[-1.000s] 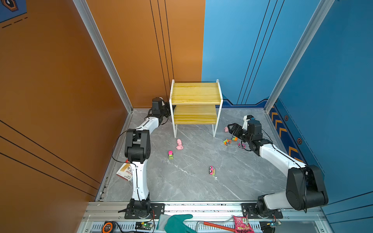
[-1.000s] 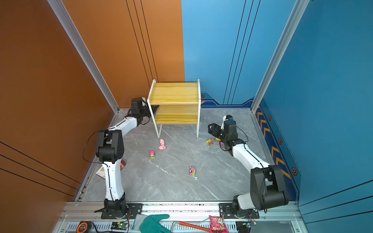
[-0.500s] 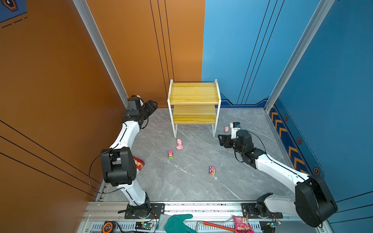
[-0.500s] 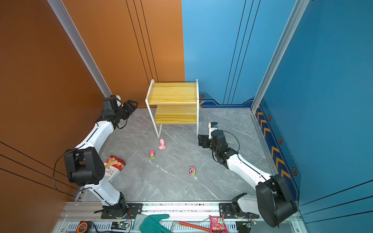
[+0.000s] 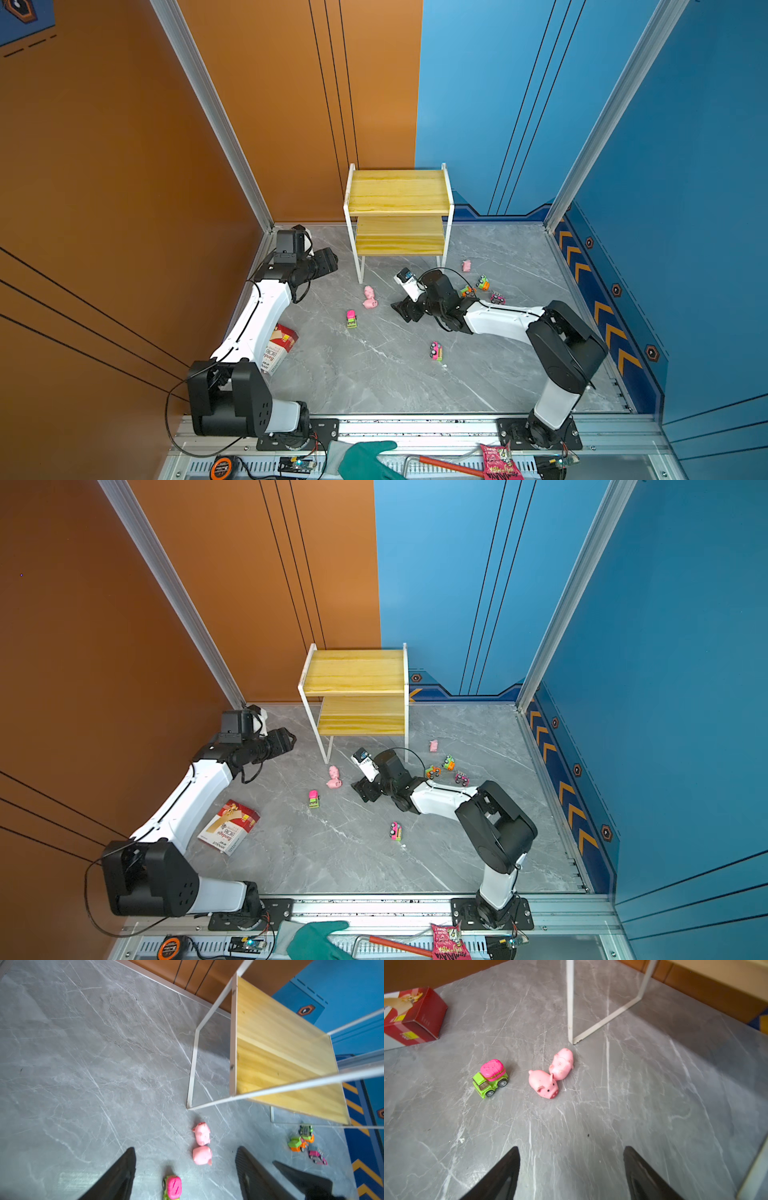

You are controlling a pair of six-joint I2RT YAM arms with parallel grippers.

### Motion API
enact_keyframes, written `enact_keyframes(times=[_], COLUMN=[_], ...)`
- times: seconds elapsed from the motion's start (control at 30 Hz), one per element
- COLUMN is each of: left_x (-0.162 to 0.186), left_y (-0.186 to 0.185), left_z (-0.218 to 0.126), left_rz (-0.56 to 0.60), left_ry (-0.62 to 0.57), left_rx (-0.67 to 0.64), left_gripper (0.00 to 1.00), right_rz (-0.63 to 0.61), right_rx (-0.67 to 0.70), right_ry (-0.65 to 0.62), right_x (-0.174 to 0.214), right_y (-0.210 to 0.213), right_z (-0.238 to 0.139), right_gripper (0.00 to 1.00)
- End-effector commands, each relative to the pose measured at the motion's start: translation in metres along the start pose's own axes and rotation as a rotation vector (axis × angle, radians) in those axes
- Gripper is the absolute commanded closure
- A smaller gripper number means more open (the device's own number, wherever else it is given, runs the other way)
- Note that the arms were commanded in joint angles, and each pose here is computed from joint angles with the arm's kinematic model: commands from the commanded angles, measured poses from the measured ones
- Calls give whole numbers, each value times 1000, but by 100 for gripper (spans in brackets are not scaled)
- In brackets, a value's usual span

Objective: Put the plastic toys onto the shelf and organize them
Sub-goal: 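Move the right gripper over the two pink pigs near the shelf leg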

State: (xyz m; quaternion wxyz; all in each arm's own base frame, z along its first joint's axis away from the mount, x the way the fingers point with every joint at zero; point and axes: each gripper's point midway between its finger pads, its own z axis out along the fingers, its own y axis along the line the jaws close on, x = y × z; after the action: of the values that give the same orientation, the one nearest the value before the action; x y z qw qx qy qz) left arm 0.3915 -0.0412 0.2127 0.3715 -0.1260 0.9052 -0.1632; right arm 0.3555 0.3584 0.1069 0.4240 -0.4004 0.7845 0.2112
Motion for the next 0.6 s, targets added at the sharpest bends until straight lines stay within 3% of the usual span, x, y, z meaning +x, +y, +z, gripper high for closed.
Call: enact_keyframes(times=[0.0,0.23,0.57], left_x=[28,63,72], left_y=[4,0,-5], left_z=[-10,-2,9], left_rz=[95,146,150], left_ry=[58,149,188], left_rx=[-8,64,125], left_gripper=[23,24,25], right_rz=[-154,-287,-376], right_rx=[-119,-206,-232], right_ry=[56,141,231], right_x=[2,20,39], right_y=[19,31,34], right_z=[14,35,62], right_gripper=[23,26,27])
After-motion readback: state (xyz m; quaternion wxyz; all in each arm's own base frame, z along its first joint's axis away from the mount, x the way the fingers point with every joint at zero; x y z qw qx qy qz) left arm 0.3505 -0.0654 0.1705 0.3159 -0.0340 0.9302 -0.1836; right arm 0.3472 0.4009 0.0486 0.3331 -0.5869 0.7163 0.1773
